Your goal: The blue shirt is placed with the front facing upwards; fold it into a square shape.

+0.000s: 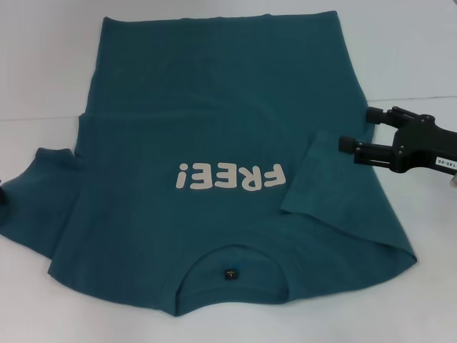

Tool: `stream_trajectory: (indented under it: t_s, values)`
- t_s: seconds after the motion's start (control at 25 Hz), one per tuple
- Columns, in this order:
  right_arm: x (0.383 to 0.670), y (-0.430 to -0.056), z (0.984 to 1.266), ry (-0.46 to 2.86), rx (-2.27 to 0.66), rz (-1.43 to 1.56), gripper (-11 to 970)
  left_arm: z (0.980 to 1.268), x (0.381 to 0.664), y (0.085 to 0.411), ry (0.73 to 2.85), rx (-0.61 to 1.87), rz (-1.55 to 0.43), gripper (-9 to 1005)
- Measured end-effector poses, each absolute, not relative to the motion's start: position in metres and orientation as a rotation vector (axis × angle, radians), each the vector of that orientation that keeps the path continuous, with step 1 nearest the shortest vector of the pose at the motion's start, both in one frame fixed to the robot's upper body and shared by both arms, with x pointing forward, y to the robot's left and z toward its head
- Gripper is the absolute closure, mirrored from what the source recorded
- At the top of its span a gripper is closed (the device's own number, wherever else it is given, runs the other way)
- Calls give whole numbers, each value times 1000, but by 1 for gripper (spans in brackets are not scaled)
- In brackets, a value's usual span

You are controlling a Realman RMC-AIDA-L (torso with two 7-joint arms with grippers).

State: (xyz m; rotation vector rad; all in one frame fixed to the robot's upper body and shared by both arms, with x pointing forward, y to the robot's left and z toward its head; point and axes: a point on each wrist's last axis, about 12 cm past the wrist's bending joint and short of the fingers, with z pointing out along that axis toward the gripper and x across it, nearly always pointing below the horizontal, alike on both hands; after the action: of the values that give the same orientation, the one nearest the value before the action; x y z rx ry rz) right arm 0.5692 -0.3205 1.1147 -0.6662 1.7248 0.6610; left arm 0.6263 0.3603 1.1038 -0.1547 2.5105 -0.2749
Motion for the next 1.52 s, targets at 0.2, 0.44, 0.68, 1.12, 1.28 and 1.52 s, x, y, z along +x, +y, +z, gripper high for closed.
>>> stream_trajectory:
  t_s: [0.2,0.44,0.68,1.12,1.28,1.52]
  values:
    - [570,-321,1114,1730,-658,650,16,1106,628,365,2494,-186,-261,960]
    - [572,-321,1114,1731,-655,646,16,1108,628,370,2482,-199,-246,960]
    - [574,-319,1116,1729,-663,643,16,1109,630,369,2478,-192,-243,960]
    - [576,-317,1115,1736,-670,636,16,1132,641,319,2484,-46,-386,959]
    - [576,-317,1115,1733,-673,633,16,1139,645,299,2484,11,-436,958]
    - [573,-318,1111,1738,-666,638,16,1143,650,275,2489,63,-492,957]
